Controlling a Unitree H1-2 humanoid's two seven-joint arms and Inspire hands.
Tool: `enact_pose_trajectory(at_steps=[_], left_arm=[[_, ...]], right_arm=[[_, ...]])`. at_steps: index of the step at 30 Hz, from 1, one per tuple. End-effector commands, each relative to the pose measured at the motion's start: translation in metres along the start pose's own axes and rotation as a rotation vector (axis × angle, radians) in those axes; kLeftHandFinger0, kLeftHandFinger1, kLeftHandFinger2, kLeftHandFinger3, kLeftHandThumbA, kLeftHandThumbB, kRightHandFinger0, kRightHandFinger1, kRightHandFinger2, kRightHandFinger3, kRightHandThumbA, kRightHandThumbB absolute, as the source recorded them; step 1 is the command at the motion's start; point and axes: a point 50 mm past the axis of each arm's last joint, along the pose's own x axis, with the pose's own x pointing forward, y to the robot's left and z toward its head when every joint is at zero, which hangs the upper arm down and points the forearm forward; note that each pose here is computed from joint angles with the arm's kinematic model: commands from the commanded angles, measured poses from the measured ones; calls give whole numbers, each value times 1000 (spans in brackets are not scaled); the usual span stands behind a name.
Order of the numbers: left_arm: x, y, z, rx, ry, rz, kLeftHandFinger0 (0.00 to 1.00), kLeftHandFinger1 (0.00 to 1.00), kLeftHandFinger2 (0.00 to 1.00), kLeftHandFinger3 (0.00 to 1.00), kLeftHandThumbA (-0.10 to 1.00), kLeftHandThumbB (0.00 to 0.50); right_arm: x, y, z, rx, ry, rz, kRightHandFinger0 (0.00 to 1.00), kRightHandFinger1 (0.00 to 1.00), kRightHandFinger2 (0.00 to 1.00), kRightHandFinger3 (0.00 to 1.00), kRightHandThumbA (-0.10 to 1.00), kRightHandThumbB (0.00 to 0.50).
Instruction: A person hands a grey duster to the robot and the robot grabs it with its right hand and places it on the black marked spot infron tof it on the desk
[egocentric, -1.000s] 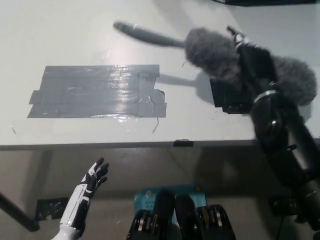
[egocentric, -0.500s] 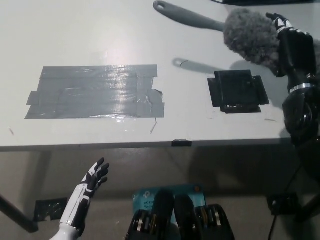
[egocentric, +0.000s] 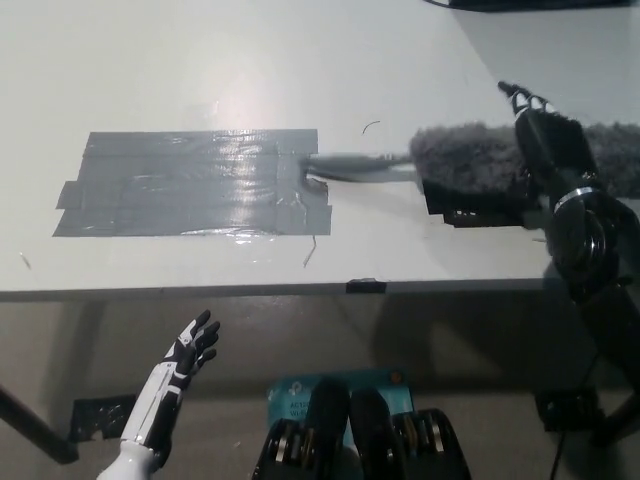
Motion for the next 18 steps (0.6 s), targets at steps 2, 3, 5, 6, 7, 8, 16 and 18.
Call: enact_pose_trajectory(at_steps=[2, 3, 5, 6, 7, 8, 16, 18], left_arm=[[8, 5, 17, 15, -64, -11, 1000, 1000, 1000, 1000, 973, 193], [8, 5, 18, 16, -60, -10, 1000, 1000, 1000, 1000, 973, 194], [8, 4, 18, 19, -60, -10, 1000, 1000, 1000, 1000, 973, 183], [8, 4, 19, 26, -61, -10, 1000, 1000, 1000, 1000, 975, 183], [9, 5, 19, 28, -63, -11, 1000, 1000, 1000, 1000, 977, 183], [10, 5, 19, 30, -65, -11, 1000, 1000, 1000, 1000, 978, 182], [14, 8, 21, 34, -80, -5, 1000, 1000, 1000, 1000, 969, 180], [14, 9, 21, 33, -80, -4, 1000, 1000, 1000, 1000, 971, 179]], right_arm=[[13, -55, 32, 24, -46, 106, 1000, 1000, 1000, 1000, 779, 500], [11, -56, 33, 23, -46, 111, 1000, 1000, 1000, 1000, 778, 500], [8, -61, 33, 26, -45, 114, 1000, 1000, 1000, 1000, 776, 500], [5, -71, 34, 34, -47, 107, 1000, 1000, 1000, 1000, 774, 500], [4, -77, 35, 38, -49, 100, 1000, 1000, 1000, 1000, 775, 500], [1, -85, 37, 48, -57, 84, 1000, 1000, 1000, 1000, 766, 500], [-93, -229, 73, 291, -418, -209, 1000, 1000, 1000, 1000, 653, 485], [-115, -251, 75, 342, -498, -291, 1000, 1000, 1000, 1000, 723, 486]])
